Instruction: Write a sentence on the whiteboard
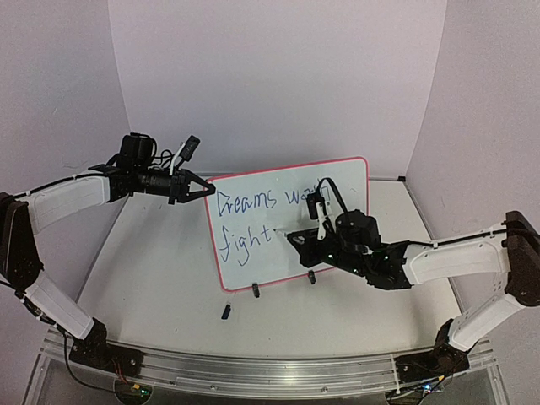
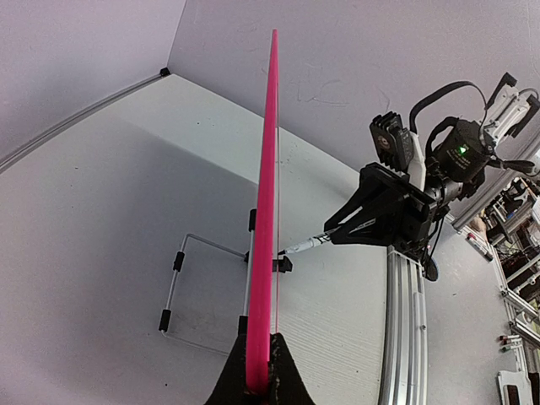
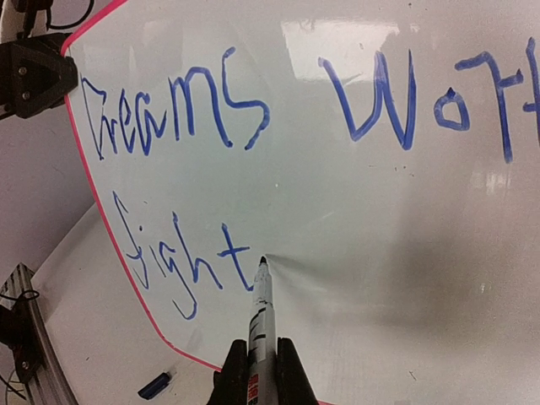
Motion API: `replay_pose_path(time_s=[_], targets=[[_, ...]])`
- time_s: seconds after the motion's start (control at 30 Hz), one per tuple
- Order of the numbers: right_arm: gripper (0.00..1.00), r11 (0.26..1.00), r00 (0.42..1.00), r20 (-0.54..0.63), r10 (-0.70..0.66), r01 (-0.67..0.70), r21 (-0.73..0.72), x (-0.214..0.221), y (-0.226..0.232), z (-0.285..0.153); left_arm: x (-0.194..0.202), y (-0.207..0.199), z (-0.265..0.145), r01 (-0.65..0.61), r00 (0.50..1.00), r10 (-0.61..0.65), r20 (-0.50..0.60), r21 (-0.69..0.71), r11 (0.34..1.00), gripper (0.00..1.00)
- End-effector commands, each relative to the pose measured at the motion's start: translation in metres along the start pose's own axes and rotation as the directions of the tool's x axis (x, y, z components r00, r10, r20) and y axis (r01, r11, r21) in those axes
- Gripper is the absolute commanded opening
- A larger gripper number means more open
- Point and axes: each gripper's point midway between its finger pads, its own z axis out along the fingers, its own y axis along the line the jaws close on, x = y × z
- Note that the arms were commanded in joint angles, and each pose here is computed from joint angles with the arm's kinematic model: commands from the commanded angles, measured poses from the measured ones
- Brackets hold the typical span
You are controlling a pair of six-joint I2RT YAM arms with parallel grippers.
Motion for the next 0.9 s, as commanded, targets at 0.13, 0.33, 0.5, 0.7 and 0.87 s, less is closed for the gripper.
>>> replay_pose_path(time_s=[0.13, 0.33, 0.5, 0.7, 0.87], targets=[[0.00, 0.999, 0.999, 0.031, -0.014, 0.013, 0.034, -0.012, -0.003, 0.007, 0.037, 0.002, 0.014, 0.008, 0.994, -0.008, -0.110, -0.003, 1.000, 0.00], [0.00, 0.999, 1.000, -0.001, 0.014, -0.014, 0.032, 0.001, -0.006, 0.003, 0.037, 0.002, 0.014, 0.006, 0.994, -0.006, -0.109, -0.004, 1.000, 0.00], [0.00, 0.999, 0.999, -0.028, 0.036, -0.035, 0.037, 0.014, -0.011, 0.002, 0.037, 0.002, 0.014, 0.007, 0.994, -0.008, -0.110, -0.003, 1.000, 0.00], [0.00, 0.999, 0.999, -0.019, 0.035, -0.035, 0.027, 0.009, -0.009, -0.001, 0.037, 0.002, 0.014, 0.008, 0.994, -0.008, -0.111, -0.003, 1.000, 0.00], [0.00, 0.999, 1.000, -0.007, 0.017, -0.018, -0.044, -0.003, 0.007, -0.006, 0.037, 0.002, 0.014, 0.006, 0.994, -0.007, -0.110, -0.004, 1.000, 0.00]])
